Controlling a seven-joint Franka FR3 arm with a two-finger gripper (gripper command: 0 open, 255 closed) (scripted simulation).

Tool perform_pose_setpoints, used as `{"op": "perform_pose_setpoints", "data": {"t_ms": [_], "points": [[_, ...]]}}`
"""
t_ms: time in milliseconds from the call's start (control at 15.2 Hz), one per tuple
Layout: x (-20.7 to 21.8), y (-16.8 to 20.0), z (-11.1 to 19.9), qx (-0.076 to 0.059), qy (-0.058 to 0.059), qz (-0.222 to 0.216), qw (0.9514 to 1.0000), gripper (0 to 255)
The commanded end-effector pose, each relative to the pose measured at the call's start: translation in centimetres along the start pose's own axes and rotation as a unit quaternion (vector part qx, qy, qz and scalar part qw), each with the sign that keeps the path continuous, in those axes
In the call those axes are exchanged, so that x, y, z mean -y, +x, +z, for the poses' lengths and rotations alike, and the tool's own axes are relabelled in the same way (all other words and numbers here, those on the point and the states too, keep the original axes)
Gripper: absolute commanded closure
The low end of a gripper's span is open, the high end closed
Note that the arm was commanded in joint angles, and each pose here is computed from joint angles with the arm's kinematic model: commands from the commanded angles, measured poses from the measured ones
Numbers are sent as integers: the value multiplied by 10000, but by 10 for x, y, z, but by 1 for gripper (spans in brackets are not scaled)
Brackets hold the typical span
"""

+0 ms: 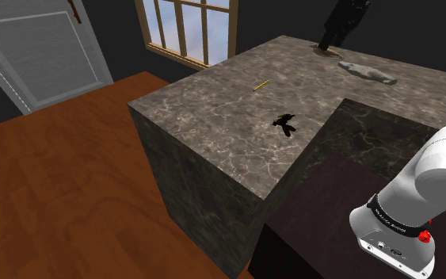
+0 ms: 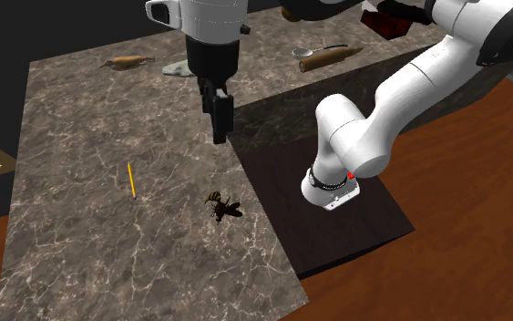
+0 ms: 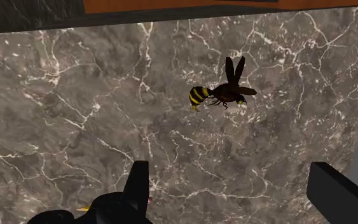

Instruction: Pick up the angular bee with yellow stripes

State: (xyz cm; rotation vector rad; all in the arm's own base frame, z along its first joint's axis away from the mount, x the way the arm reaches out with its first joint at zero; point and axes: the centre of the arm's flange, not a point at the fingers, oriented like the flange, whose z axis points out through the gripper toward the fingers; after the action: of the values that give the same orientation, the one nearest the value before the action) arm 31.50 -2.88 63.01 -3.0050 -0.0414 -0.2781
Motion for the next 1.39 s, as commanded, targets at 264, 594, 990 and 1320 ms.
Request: {"op": "perform_pose_setpoints", "data": {"t_ms": [264,594,990,1320], "points": [[7,15,52,256,-12,516,9983,0],[15,31,118,575,-28,1159,9916,0],[20,45,198,953,-46,1921,9767,0],[18,42,224,978,-47,1972,9755,0]]}}
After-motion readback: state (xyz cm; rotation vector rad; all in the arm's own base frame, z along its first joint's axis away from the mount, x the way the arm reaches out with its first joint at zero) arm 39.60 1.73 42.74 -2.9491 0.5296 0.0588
